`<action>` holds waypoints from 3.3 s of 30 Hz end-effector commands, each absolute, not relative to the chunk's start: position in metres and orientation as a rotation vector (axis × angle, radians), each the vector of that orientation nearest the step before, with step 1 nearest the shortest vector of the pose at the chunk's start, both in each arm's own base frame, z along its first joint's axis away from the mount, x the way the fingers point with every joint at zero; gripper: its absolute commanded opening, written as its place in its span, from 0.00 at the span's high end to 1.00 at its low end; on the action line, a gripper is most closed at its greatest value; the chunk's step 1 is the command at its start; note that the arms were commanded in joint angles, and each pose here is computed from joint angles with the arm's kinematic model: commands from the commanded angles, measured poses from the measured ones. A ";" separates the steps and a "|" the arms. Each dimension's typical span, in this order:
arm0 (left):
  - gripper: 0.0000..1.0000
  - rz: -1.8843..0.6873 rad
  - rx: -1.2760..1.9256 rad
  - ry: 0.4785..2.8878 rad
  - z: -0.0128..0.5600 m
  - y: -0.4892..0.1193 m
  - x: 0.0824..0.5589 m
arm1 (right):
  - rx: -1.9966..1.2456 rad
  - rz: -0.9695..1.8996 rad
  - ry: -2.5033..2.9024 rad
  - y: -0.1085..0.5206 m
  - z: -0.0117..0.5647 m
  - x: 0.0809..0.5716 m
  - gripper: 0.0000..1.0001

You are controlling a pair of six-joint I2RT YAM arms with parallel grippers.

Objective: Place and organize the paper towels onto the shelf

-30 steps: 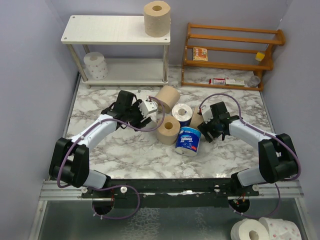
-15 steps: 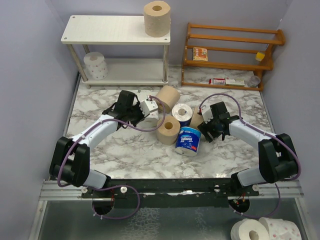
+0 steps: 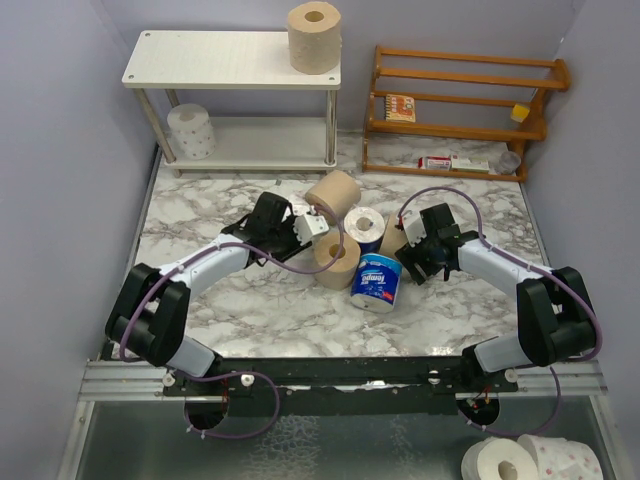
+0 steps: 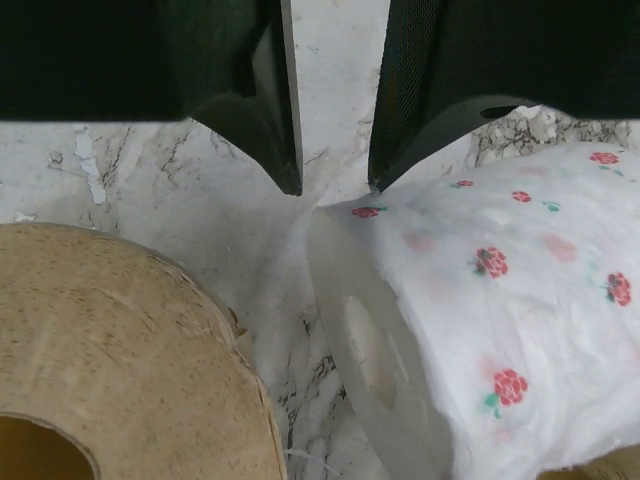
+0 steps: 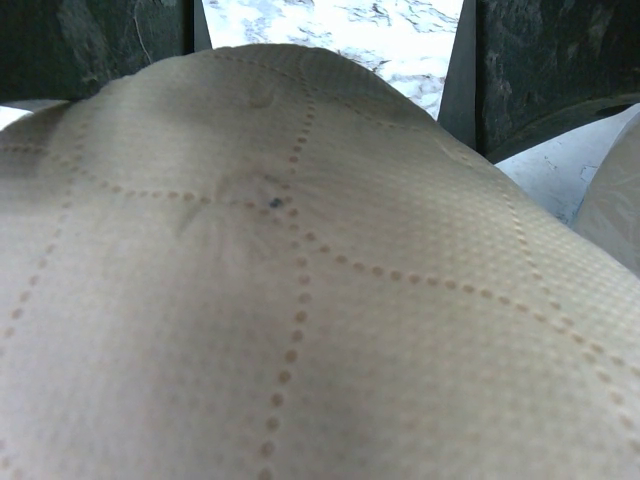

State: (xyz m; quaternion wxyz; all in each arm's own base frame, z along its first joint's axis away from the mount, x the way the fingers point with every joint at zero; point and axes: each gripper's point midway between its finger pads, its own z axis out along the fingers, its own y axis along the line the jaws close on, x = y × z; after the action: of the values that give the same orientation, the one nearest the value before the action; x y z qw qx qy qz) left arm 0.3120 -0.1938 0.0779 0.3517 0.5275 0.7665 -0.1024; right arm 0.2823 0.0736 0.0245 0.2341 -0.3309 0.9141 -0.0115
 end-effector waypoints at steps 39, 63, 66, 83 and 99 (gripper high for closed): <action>0.06 -0.290 0.911 2.092 0.133 -0.233 0.357 | -0.893 -0.071 2.537 0.067 0.016 0.282 0.25; 0.74 0.101 0.947 2.099 0.091 -0.214 0.373 | -0.888 -0.075 2.532 0.067 0.017 0.283 0.25; 1.00 0.102 0.961 2.106 0.088 -0.216 0.373 | -0.888 -0.073 2.530 0.067 0.018 0.283 0.25; 1.00 -0.675 0.530 2.198 0.220 -0.191 0.434 | -0.893 -0.074 2.545 0.066 0.014 0.282 0.25; 1.00 -1.369 -0.404 1.778 0.297 -0.126 0.499 | -0.886 -0.102 2.567 0.062 0.008 0.281 0.25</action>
State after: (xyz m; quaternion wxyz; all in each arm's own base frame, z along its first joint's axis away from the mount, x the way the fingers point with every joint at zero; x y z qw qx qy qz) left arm 0.4713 -0.1251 0.1966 0.3403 -0.1472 0.7985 -0.4743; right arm 0.2848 0.0742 0.0232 0.2356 -0.3268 0.9152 -0.0119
